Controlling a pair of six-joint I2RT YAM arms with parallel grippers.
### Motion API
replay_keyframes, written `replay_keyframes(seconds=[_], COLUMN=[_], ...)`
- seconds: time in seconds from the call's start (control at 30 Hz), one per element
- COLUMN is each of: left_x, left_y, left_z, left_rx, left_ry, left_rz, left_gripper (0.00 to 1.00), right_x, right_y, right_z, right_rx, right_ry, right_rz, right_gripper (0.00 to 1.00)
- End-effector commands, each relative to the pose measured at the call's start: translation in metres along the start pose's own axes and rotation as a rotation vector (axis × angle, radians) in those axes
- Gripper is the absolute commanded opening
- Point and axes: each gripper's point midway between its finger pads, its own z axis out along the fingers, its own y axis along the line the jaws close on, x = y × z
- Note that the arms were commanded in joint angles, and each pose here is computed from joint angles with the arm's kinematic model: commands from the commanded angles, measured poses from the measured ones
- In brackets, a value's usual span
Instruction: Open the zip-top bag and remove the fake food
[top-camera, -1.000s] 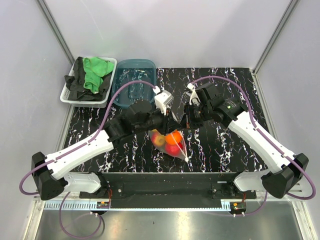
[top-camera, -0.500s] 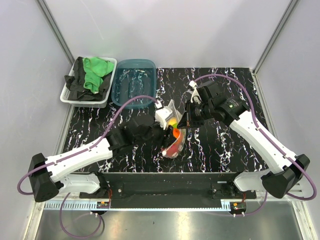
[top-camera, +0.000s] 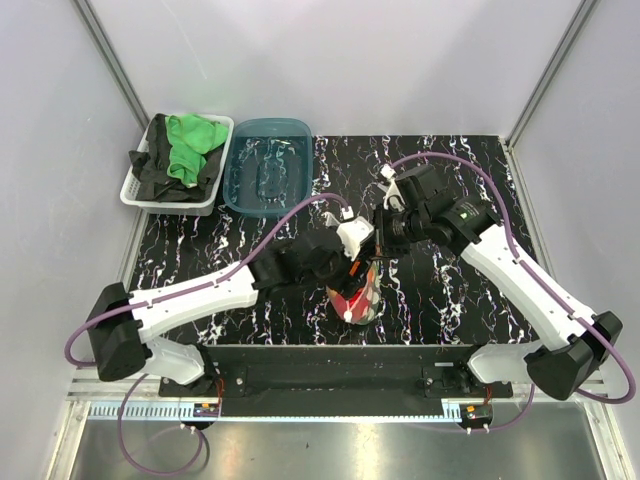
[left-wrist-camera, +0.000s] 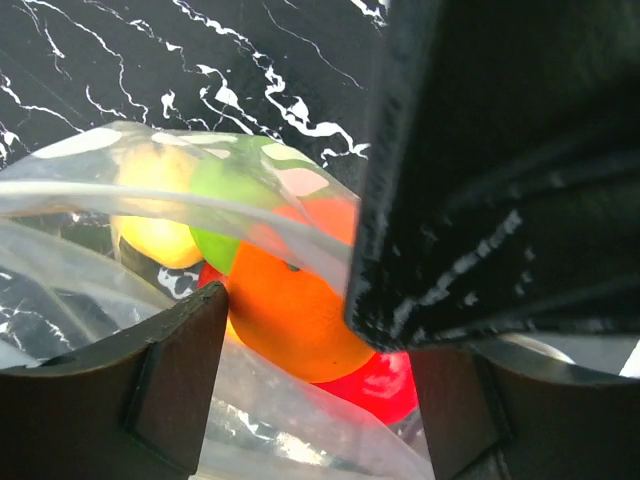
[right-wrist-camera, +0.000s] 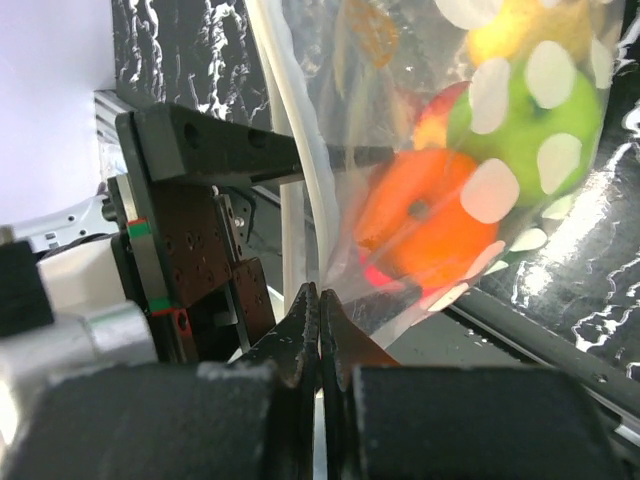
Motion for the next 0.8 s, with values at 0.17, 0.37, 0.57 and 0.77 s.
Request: replay_keyframes(seconds=[0.17, 0.37, 0.57, 0.77], left_x=[0.008, 0.008, -0.011, -0.030], left_y=[-0.003, -0.003, -0.012, -0.019], left_z=[0.022, 0.023, 0.000, -0.031], left_rx=[0.021, 0.031, 0.076, 0.107], left_ry=[0.056, 0.072, 0.049, 0.005], left_rz=[0.013, 0.039, 0.062, 0.049], left_gripper=[0.79, 0.45, 0.10, 0.00], right_x=[0.004, 0.009, 0.006, 0.012], right_y=[0.007, -0.006, -0.009, -0.011], right_z=[-0.015, -0.011, -0.010, -0.005], right_rx=[-0.034, 0.009, 0.033, 0.029], right_ry=[-0.045, -0.045, -0.060, -0.021], right_rz=[0.002, 0.026, 0.026, 0.053], right_gripper=[0.00, 0.00, 0.00, 0.00])
